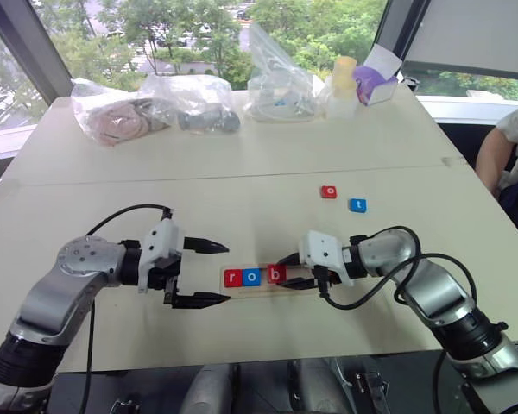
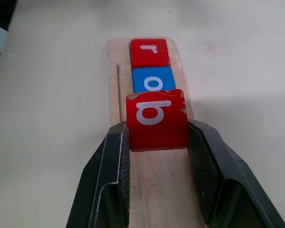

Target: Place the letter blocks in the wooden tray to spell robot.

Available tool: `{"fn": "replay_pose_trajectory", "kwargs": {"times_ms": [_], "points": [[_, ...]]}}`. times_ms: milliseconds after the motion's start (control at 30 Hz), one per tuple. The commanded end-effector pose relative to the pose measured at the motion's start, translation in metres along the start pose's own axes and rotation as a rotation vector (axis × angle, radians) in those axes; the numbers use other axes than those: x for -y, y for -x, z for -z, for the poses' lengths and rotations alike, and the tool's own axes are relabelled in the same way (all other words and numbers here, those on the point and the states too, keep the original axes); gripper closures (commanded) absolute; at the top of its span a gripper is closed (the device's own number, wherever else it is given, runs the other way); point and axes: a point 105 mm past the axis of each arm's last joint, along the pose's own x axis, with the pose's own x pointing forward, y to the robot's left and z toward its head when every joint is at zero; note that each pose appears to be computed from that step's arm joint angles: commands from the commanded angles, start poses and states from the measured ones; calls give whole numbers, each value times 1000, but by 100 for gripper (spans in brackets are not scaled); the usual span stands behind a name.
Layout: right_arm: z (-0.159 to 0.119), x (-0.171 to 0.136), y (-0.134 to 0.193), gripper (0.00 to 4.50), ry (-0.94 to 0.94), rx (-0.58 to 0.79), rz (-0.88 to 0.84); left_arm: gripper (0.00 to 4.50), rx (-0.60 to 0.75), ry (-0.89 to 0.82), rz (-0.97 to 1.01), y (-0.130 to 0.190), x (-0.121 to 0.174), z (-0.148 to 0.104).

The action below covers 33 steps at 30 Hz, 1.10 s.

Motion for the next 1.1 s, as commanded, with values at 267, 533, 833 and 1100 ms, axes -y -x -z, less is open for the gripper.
{"fn": "replay_pose_trajectory", "kwargs": {"times_ms": [267,533,833,1100], "points": [[-5,3,-14,337,29,23,-15,0,-11,-48,17,-1,7,-4],[-5,5,-16,337,25,23,-18,0,-4,-47,6,-2,7,-3],[1,4,-17,185,32,-2,-39,0,-3,-51,-5,-3,5,-3],[-13,17,-12,3,30,43,9,0,1,-53,-13,-4,4,-3]]}}
